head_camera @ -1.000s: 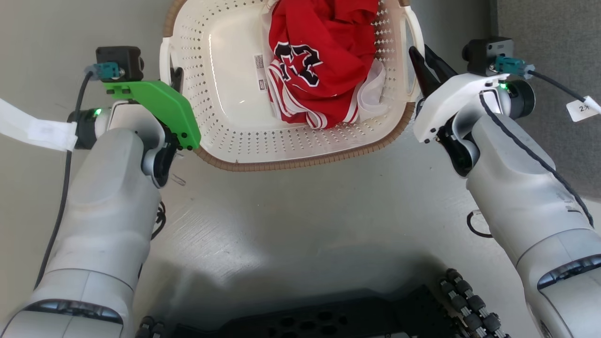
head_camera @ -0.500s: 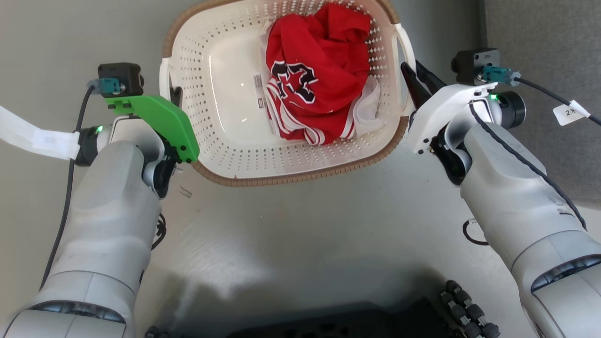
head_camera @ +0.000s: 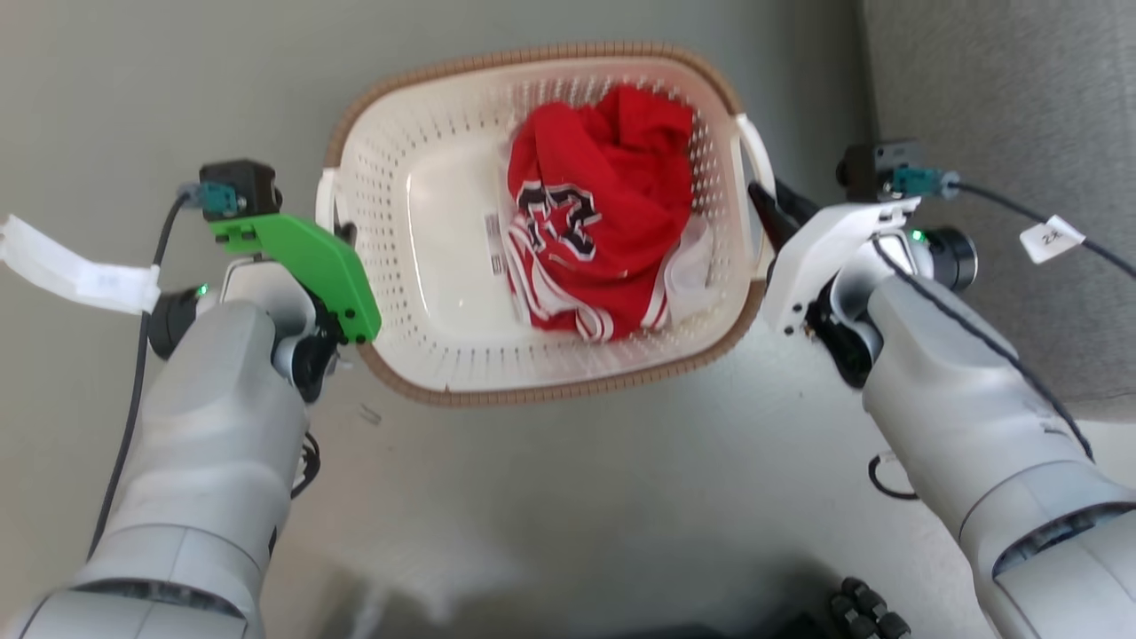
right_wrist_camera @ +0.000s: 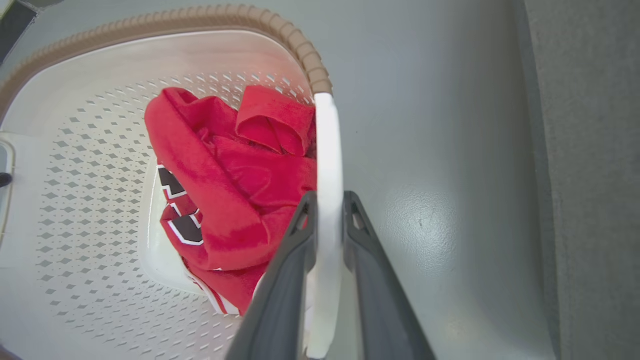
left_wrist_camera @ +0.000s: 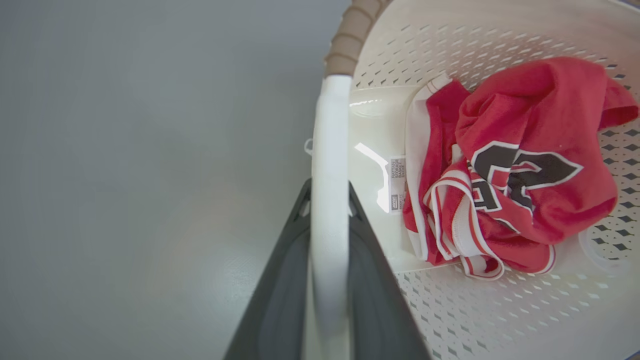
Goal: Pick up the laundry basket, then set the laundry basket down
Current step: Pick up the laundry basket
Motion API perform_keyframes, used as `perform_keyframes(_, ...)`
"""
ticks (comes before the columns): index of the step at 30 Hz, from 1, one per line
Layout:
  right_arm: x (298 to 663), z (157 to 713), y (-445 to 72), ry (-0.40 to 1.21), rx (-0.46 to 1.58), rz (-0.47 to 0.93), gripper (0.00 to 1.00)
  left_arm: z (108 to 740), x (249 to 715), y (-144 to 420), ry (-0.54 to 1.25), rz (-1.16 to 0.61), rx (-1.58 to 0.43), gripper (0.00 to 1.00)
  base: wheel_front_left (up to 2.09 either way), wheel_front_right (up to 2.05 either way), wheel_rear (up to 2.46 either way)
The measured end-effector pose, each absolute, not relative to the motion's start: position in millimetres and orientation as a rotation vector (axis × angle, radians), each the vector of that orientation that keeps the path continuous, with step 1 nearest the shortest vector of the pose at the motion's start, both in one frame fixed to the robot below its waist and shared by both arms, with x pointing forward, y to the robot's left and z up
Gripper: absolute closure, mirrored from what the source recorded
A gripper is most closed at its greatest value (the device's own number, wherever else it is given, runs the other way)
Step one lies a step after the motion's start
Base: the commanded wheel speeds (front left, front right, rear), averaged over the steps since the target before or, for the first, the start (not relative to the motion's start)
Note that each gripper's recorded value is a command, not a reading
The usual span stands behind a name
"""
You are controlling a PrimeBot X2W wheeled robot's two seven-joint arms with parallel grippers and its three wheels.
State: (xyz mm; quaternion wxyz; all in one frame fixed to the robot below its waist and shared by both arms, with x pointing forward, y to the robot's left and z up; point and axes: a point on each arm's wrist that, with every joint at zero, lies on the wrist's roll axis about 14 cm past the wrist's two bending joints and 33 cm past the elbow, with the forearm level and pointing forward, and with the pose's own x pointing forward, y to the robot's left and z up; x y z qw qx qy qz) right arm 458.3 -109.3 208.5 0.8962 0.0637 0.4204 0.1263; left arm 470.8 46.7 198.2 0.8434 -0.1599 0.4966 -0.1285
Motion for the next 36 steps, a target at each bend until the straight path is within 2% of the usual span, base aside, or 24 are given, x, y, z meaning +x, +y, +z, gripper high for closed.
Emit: perform_keyframes(36,391,301,-111,0.939,0.180,0.238,1.00,297,402,44,1.121,-0.301,-0.373,1.00,0.00,0.00,0.00)
